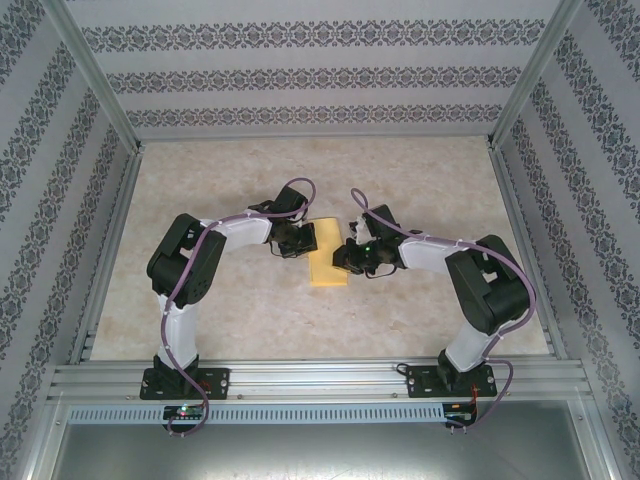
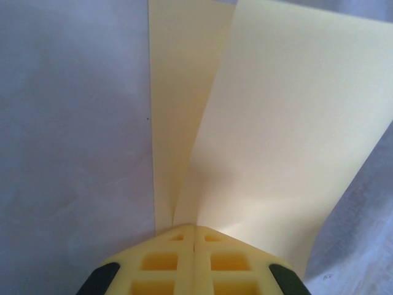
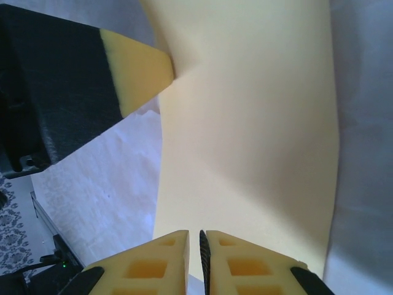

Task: Fold a paper plane with a square sheet of paper (pick it up from the middle)
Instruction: Fold the square sheet of paper in half at the center of the table.

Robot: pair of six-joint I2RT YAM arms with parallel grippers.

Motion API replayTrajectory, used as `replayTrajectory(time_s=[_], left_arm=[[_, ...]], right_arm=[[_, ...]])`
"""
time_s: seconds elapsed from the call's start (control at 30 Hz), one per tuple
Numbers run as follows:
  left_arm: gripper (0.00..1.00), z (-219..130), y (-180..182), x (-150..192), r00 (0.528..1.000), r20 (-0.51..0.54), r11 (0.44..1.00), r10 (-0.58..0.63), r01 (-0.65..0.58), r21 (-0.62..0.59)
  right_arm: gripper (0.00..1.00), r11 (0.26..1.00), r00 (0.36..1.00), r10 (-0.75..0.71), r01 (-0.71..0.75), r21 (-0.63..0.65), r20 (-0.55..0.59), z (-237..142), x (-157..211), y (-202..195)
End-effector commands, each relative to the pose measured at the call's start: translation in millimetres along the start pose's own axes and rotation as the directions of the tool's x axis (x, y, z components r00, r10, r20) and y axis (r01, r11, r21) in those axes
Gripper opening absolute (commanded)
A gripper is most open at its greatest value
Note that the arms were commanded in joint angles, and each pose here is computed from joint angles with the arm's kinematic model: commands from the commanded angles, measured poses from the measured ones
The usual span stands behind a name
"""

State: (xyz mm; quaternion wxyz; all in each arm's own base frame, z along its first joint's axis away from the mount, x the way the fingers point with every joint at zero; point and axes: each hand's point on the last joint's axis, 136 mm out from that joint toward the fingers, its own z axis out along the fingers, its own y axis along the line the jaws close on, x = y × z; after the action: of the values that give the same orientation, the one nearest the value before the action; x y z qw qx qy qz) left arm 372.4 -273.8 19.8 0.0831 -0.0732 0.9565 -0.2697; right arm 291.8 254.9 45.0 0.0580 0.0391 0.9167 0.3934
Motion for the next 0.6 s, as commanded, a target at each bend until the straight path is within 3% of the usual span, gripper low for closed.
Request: replayTrajectory(time_s=[0.0,0.3,0.57], left_arm=[[0.00,13.1,27.9,24.0,0.997,-0.078,0.994,-0.016,0.007,-0.113],[0.00,12.4,29.1,23.3,0.997,-0.076,0.992,-0.014,0.005,-0.122],[0.00,10.7,26.2,21.9,0.997,-0.073,0.993,-0.007,-0.001,-0.116]], right_arm=[[0.15,0.999,0.999,0.018,-0.016,0.032,-0.047,10.0,16.3,-15.0],[0.15,0.992,0.994,0.062,-0.051,0.120,-0.094,26.6,37.3,-47.7],[0.19,0.997,0.999,0.002,0.001,0.075,-0.045,8.2,22.3,-15.0]])
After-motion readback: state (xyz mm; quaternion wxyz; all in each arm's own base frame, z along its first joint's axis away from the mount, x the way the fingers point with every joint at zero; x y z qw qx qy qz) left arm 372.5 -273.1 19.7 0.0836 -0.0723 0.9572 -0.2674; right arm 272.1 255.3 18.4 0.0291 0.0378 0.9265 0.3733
